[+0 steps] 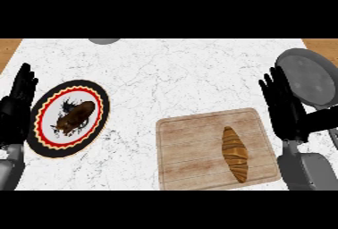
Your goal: Pick the croissant from the cutting board and place it in the pan
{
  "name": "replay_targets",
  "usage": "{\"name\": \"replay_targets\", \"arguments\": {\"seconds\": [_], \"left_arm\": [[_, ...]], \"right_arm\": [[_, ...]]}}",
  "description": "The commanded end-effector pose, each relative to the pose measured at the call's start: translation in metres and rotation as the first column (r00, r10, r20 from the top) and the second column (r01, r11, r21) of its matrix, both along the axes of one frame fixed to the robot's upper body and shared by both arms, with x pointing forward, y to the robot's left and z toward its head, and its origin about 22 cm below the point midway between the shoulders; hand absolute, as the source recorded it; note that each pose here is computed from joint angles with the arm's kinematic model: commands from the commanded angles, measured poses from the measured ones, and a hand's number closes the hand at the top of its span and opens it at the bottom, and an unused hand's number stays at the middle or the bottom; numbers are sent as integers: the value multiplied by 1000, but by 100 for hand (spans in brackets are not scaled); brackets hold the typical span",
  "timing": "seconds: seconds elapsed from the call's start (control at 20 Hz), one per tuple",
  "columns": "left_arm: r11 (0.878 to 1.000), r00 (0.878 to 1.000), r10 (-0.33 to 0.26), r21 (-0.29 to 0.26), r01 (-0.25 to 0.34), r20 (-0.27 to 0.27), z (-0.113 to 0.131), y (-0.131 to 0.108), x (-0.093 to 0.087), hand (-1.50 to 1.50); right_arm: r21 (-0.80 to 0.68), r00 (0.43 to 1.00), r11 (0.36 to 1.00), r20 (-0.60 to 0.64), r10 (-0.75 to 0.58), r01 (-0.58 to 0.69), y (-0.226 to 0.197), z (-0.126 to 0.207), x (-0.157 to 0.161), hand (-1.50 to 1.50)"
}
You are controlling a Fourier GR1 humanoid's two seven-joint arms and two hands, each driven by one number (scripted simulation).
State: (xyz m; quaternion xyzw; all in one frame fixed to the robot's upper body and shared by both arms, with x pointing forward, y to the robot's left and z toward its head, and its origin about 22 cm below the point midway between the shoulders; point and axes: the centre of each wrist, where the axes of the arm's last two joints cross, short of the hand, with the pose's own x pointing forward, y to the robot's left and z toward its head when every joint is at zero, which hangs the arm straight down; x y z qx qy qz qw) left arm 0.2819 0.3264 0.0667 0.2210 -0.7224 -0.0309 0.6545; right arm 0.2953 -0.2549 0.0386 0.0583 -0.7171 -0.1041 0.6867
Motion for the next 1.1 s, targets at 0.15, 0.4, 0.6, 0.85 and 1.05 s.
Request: {"name": "replay_targets", "arguments": {"seconds": [0.15,0.4,0.6,0.85,1.05], "left_arm": [[963,976,-210,-160,217,58,-27,-70,-12,0],[894,933,-355,-271,357,60,-50,-114,-26,0],[882,926,-372,-288,374,65,-55,-103,-21,0],[877,922,-380,-286,386,78,-56,-128,-34,0],[877,918,-393,-278,391,49,-76,-118,-38,0]], "right_arm": [[-110,875,907,237,422,-407,-4,36,0,150],[-356,899,874,165,406,-330,-81,25,-27,-150],[-431,822,794,178,541,-429,-136,15,-48,-150],[-632,811,689,157,563,-356,-162,43,-43,-150],[-717,777,580,85,623,-386,-130,52,-15,-150]]}}
